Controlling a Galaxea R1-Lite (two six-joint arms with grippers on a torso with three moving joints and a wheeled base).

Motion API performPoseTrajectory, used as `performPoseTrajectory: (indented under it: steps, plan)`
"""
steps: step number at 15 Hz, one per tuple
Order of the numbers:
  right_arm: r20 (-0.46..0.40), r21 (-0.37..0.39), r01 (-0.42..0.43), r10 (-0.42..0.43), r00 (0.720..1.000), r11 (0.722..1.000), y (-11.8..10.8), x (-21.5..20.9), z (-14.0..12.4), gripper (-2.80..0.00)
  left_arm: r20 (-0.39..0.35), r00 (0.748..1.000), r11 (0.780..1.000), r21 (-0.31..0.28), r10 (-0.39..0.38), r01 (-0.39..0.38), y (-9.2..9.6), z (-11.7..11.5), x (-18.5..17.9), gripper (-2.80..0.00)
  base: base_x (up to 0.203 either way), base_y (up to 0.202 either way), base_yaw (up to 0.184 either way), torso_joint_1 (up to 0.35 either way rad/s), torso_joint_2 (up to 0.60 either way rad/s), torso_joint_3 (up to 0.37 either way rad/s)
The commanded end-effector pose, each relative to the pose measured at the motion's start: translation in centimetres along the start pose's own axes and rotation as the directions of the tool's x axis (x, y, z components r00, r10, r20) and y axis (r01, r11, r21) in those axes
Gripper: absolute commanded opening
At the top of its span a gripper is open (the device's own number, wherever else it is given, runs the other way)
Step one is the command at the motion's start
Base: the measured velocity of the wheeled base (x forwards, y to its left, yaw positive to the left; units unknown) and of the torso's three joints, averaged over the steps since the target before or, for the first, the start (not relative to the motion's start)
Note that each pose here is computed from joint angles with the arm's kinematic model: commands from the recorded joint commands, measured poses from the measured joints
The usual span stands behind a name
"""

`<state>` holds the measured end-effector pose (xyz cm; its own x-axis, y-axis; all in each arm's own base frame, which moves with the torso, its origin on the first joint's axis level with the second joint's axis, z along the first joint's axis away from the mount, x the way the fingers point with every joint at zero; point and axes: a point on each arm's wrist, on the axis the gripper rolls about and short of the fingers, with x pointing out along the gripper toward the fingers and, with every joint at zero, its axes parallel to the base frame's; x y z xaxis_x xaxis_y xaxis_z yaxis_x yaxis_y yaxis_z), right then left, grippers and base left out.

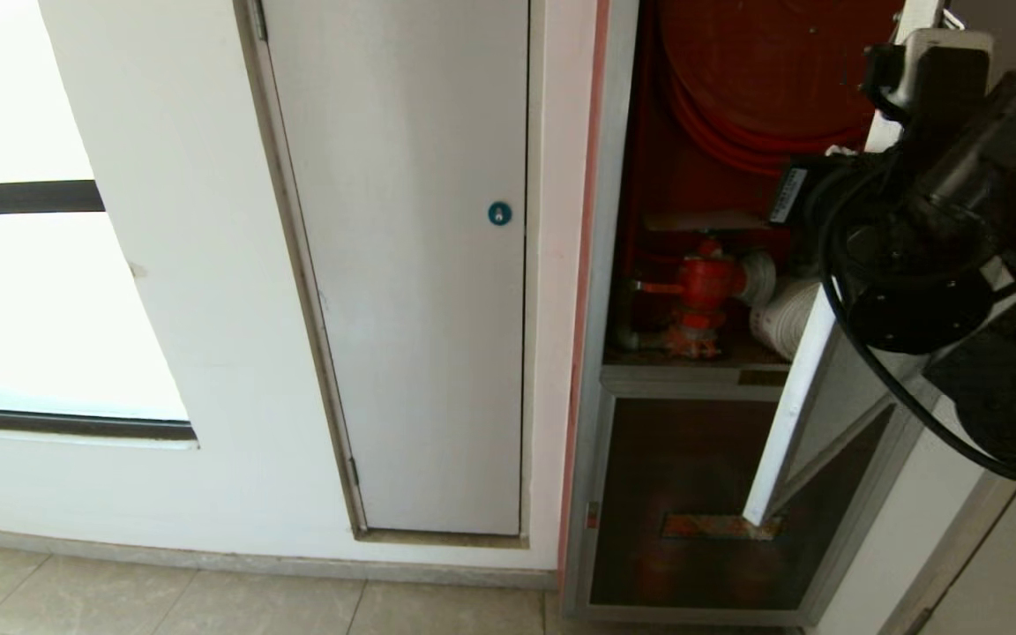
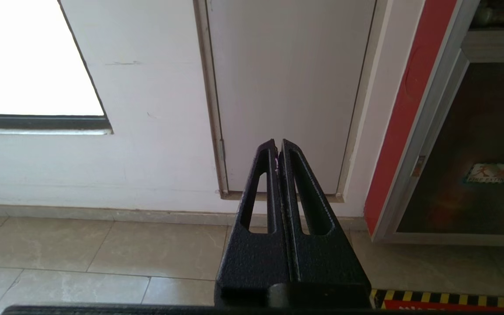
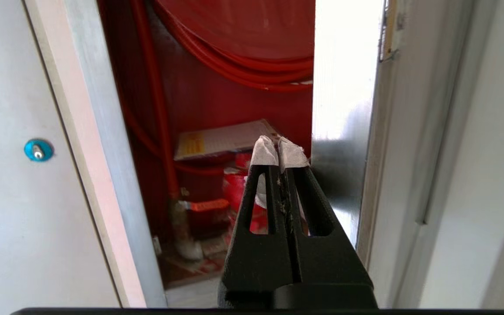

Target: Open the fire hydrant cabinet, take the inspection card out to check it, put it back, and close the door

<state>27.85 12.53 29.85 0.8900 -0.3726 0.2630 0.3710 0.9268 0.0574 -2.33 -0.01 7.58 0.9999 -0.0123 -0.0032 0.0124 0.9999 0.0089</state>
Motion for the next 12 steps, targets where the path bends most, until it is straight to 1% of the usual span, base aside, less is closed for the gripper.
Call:
performPoseTrajectory:
  steps: [1, 3, 8, 10, 12]
  plan:
    - [0.029, 0.040, 0.007, -0.008, 1.000, 0.999, -2.9, -2.5, 2.3, -2.80, -0.001, 1.000, 1.000, 0.000, 0.000, 0.000, 0.0, 0.0, 0.0, -2.80, 0.000, 0.000, 0.000, 0.000, 0.00, 0.000]
    - [0.038, 0.053, 0.008, -0.010, 0.999, 0.999, -4.8, -4.1, 3.2, -2.80, -0.001, 1.000, 1.000, 0.000, 0.000, 0.000, 0.0, 0.0, 0.0, -2.80, 0.000, 0.000, 0.000, 0.000, 0.00, 0.000]
    - [0.061, 0.076, 0.017, -0.022, 0.998, 0.997, -8.6, -7.0, 4.5, -2.80, -0.001, 1.000, 1.000, 0.000, 0.000, 0.000, 0.0, 0.0, 0.0, -2.80, 0.000, 0.000, 0.000, 0.000, 0.00, 0.000]
    - [0.051, 0.052, 0.022, -0.025, 0.998, 0.998, -9.7, -7.9, 3.9, -2.80, -0.001, 1.000, 1.000, 0.000, 0.000, 0.000, 0.0, 0.0, 0.0, -2.80, 0.000, 0.000, 0.000, 0.000, 0.00, 0.000]
    - [0.044, 0.038, 0.021, -0.023, 0.999, 0.999, -10.3, -8.5, 3.4, -2.80, 0.000, 1.000, 1.000, 0.000, 0.000, 0.000, 0.0, 0.0, 0.0, -2.80, 0.000, 0.000, 0.000, 0.000, 0.00, 0.000]
